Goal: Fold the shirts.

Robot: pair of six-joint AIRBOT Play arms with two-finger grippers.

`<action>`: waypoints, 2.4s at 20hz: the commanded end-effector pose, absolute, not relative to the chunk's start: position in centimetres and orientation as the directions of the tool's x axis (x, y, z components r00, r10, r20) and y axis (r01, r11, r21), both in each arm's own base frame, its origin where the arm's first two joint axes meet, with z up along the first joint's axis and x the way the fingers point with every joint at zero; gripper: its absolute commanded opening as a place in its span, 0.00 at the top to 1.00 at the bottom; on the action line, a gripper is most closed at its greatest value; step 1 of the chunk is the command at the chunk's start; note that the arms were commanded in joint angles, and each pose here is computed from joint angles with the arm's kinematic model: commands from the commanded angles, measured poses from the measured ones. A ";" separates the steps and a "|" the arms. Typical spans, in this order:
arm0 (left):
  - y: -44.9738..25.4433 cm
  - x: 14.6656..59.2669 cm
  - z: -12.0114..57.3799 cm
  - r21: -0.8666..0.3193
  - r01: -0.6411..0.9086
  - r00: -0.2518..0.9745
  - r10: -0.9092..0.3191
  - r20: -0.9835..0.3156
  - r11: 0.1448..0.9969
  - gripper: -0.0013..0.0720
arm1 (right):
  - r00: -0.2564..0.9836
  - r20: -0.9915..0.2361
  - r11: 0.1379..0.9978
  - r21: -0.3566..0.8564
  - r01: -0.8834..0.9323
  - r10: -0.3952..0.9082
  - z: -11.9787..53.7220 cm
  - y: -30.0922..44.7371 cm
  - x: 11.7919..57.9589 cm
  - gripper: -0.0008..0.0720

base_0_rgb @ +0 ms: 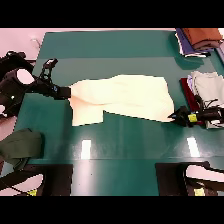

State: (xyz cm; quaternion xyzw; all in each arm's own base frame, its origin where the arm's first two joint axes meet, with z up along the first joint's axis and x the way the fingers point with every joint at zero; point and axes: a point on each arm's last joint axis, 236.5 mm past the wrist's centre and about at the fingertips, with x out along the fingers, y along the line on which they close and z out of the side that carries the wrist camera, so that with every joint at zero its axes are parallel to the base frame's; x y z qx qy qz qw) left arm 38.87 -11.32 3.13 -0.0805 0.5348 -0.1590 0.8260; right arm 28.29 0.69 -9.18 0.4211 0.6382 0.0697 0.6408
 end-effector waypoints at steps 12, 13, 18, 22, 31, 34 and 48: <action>-11.9 35.1 38.5 -0.159 0.407 0.837 -0.437 -0.330 0.900 0.95 | 0.728 -0.502 0.876 0.373 -0.306 0.468 27.8 4.5 38.0 0.96; -11.6 32.9 43.4 -0.118 0.421 0.872 -0.437 -0.221 0.899 0.95 | 0.799 -0.423 0.897 0.308 -0.316 0.427 32.9 4.1 36.7 0.96; -10.0 21.4 58.9 -0.020 0.435 0.883 -0.423 0.202 0.900 0.95 | 0.963 -0.128 0.971 0.061 -0.232 0.239 48.6 2.9 27.8 0.96; -9.5 19.8 60.8 -0.013 0.426 0.869 -0.405 0.285 0.905 0.95 | 0.977 -0.164 0.990 0.056 -0.129 0.137 49.2 1.2 25.9 0.96; -12.0 40.2 30.7 -0.292 0.302 0.774 -0.413 -0.481 0.907 0.95 | 0.674 -0.691 0.959 0.261 -0.105 0.262 27.5 -1.7 37.6 0.96; -12.5 44.7 17.8 -0.344 0.208 0.599 -0.397 -0.695 0.916 0.95 | 0.387 -0.865 0.947 0.307 -0.094 0.320 14.6 0.5 40.7 0.96; -8.0 49.0 4.0 -0.535 0.090 0.373 -0.527 -0.764 0.840 0.95 | 0.249 -0.870 0.902 0.431 -0.033 0.425 5.9 0.5 48.0 0.96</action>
